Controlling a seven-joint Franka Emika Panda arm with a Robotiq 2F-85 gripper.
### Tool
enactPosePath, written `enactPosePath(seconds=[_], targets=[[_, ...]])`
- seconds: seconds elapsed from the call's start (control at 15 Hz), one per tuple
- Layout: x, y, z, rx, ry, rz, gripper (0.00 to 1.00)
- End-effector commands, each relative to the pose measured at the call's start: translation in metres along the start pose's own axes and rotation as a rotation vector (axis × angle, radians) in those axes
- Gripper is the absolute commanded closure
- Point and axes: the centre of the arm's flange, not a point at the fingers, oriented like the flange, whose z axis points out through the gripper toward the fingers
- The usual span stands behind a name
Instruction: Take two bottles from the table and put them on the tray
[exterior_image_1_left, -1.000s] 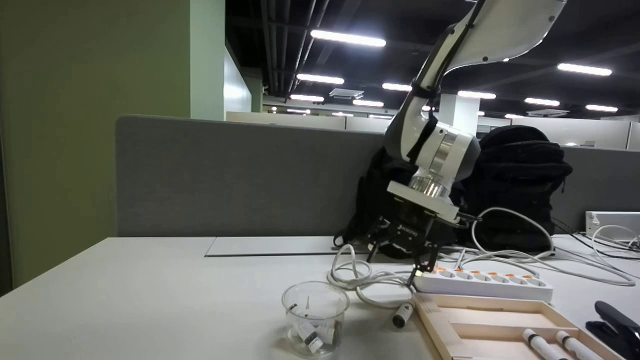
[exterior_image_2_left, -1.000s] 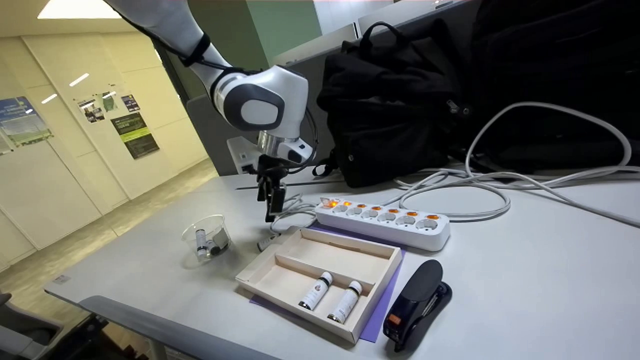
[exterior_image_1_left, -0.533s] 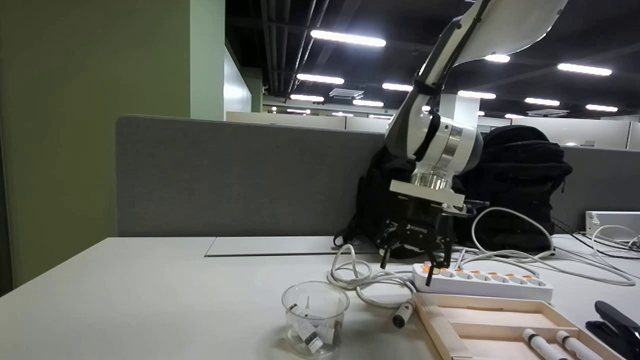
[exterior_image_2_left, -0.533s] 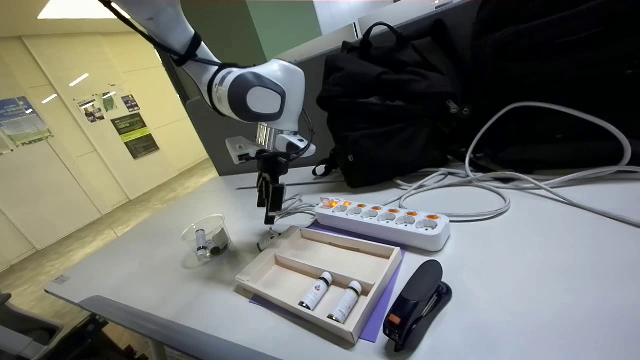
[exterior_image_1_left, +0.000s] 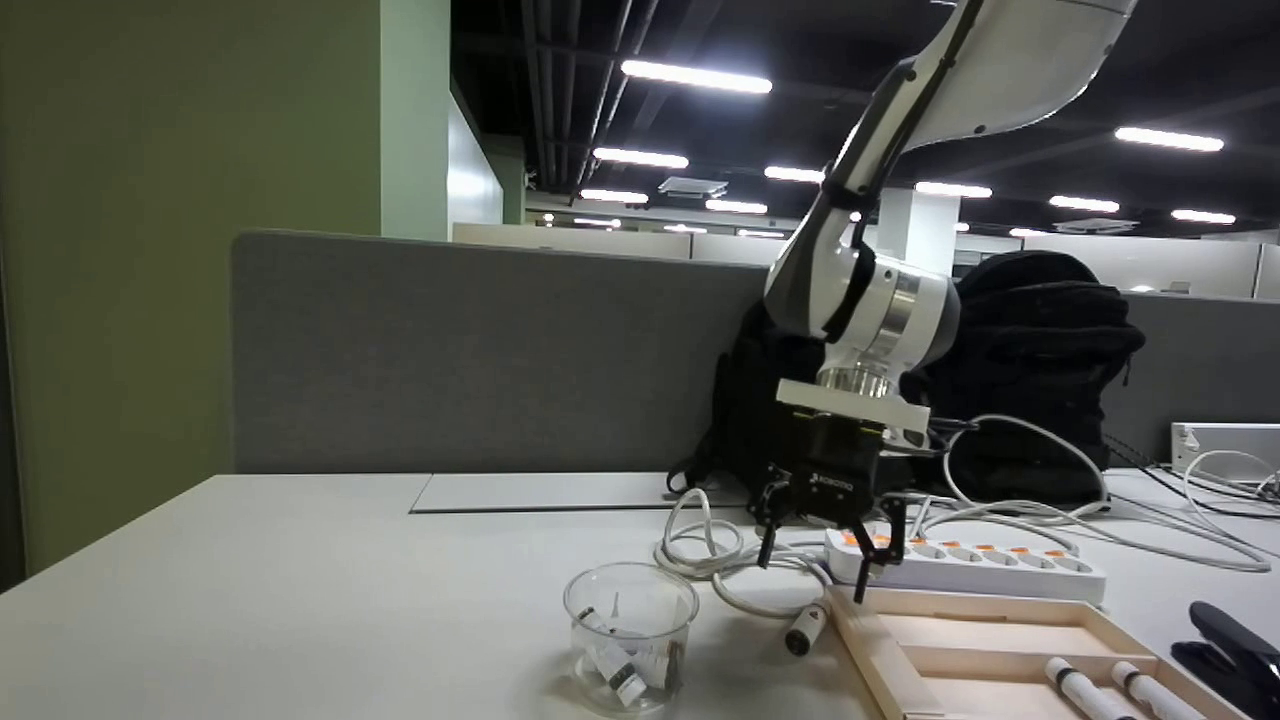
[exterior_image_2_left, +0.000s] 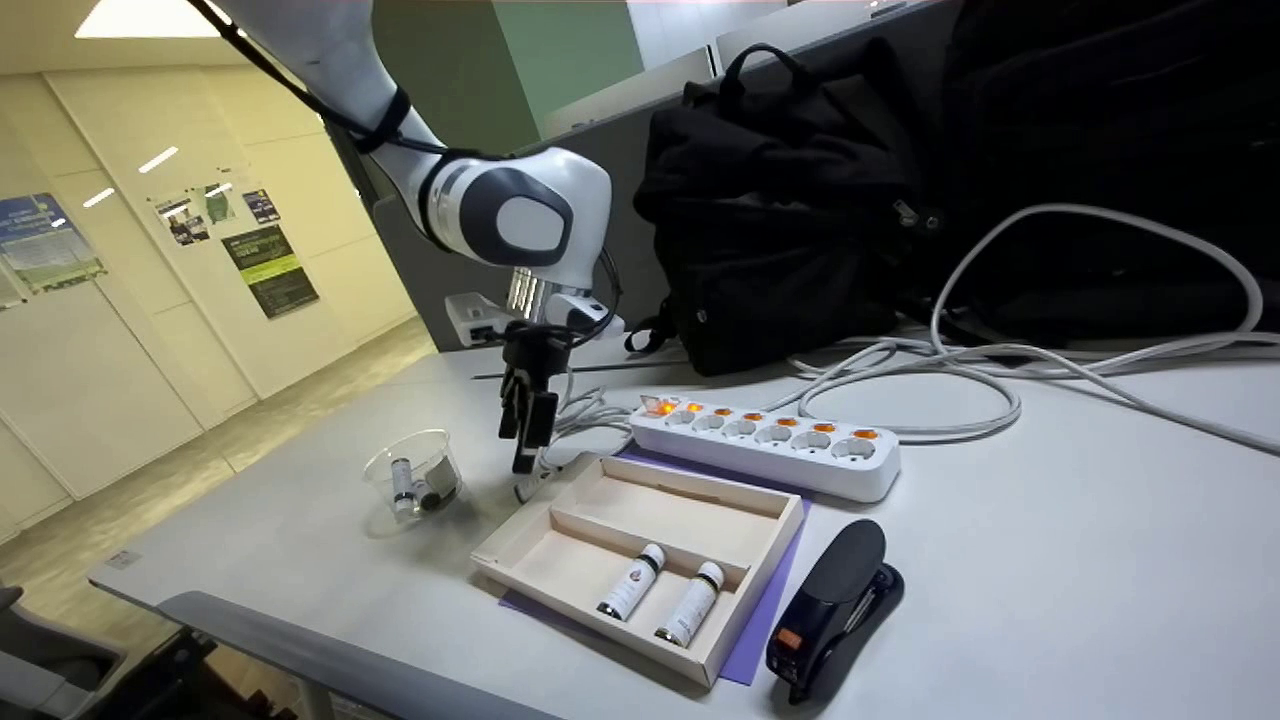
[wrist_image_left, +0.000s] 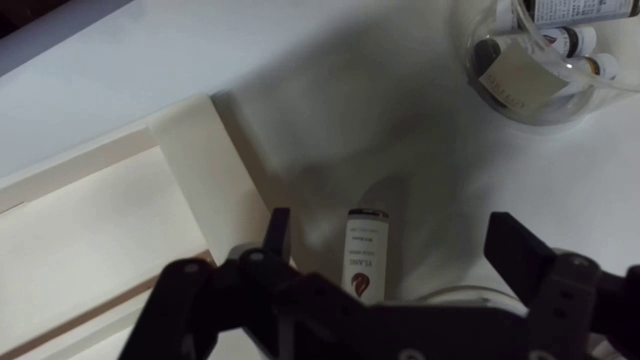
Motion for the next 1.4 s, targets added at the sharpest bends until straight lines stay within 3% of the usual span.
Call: enactPosePath(seconds=[0.0, 0.73, 1.2, 1.33], targets=[[0.009, -0.004, 0.006, -0.011, -0.034, 0.010, 0.00], [0.024, -0.012, 0.032, 0.008, -0.094, -0.047, 0.00], [0.034, -0.014, 0.038, 0.006, -0.011, -0.079, 0.00], [0.036, -0.015, 0.039, 0.007, 0.010, -0.097, 0.26]])
